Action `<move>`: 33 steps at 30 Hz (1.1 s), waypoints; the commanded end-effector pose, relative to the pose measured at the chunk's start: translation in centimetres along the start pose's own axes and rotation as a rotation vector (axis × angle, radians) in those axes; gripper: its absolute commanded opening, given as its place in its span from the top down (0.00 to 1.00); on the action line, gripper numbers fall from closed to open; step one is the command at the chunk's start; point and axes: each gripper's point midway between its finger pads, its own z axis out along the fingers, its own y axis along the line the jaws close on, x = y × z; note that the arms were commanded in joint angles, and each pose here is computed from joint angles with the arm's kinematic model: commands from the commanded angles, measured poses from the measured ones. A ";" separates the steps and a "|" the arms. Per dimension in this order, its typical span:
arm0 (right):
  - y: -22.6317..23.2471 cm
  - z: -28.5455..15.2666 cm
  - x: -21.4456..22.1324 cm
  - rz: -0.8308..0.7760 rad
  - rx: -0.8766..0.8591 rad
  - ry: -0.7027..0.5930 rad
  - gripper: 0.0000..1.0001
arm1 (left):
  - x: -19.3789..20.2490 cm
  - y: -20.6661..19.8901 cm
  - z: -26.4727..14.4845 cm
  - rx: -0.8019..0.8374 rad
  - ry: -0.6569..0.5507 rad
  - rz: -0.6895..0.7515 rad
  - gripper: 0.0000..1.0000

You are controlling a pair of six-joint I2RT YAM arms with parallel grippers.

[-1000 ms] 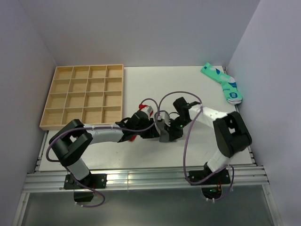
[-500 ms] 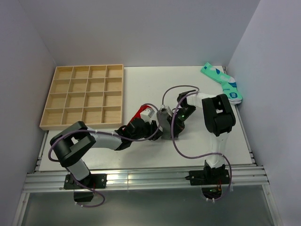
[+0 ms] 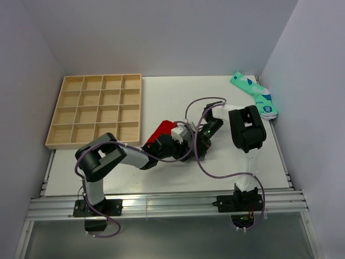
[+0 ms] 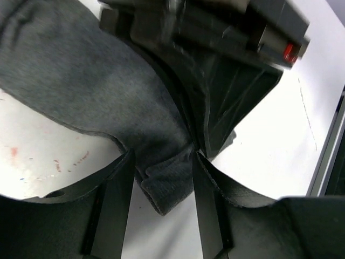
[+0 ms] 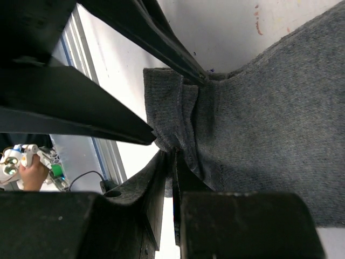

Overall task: Roll the socks
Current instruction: Roll the sock at the center of the board.

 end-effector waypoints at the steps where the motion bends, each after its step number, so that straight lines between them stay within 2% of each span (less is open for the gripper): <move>1: 0.1 -0.5 -0.6 0.015 -0.013 -0.022 0.86 | -1.6 -2.4 0.8 0.118 -0.050 0.043 0.48; 17: -1.3 -1.3 -0.8 0.101 0.050 -0.055 0.87 | 1.1 -3.4 0.9 0.219 0.006 -0.015 0.48; 33: -2.2 -2.0 -1.1 0.157 0.114 -0.084 0.87 | 2.7 -2.3 0.6 0.179 0.031 -0.043 0.49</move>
